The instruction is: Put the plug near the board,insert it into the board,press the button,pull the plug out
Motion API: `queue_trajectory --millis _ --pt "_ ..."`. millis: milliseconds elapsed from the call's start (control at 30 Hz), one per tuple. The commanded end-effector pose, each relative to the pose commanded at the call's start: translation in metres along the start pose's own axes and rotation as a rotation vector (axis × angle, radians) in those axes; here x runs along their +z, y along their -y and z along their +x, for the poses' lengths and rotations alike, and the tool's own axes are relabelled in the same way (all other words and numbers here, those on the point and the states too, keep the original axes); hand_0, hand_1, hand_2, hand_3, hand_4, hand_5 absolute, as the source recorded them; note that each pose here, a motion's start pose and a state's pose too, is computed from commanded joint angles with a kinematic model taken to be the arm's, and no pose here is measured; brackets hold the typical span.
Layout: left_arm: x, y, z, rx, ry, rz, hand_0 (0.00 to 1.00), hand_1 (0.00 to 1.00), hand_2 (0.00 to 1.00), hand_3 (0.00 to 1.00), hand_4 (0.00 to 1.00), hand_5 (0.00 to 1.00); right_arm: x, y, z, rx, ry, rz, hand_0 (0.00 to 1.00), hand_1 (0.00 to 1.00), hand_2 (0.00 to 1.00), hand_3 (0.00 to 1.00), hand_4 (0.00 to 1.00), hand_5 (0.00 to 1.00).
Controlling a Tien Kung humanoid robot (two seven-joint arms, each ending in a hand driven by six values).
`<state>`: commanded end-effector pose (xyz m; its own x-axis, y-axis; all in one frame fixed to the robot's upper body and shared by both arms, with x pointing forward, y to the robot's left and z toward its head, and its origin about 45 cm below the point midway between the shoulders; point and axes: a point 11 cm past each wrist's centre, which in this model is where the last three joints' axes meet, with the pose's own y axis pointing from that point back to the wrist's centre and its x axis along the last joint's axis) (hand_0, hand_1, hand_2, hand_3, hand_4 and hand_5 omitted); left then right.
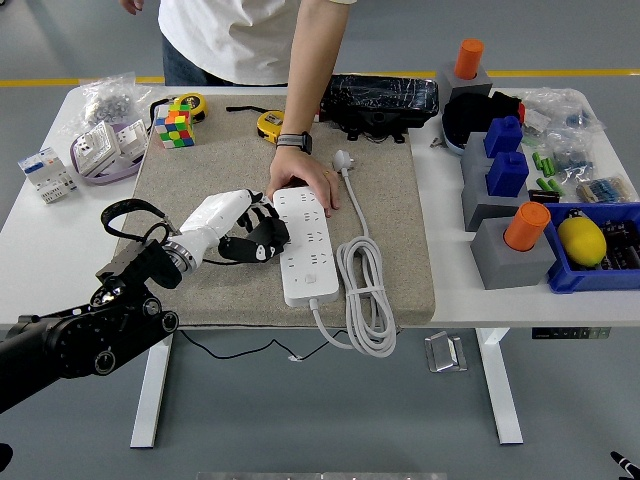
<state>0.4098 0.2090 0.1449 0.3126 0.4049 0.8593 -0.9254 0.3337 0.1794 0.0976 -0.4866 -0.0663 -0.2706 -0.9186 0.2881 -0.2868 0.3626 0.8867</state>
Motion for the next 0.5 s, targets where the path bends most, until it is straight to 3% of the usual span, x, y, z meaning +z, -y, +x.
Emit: queue_trajectory --millis 500 --pt "0.0046 0.0016 -0.0008 -0.011 -0.001 -0.019 0.454 0.402 0.437 0.527 0.639 0.019 -0.0030 0.0000 -0.0004 -0.001 0.003 0.010 0.622 0.671 0.642 0.574 0.980 0.587"
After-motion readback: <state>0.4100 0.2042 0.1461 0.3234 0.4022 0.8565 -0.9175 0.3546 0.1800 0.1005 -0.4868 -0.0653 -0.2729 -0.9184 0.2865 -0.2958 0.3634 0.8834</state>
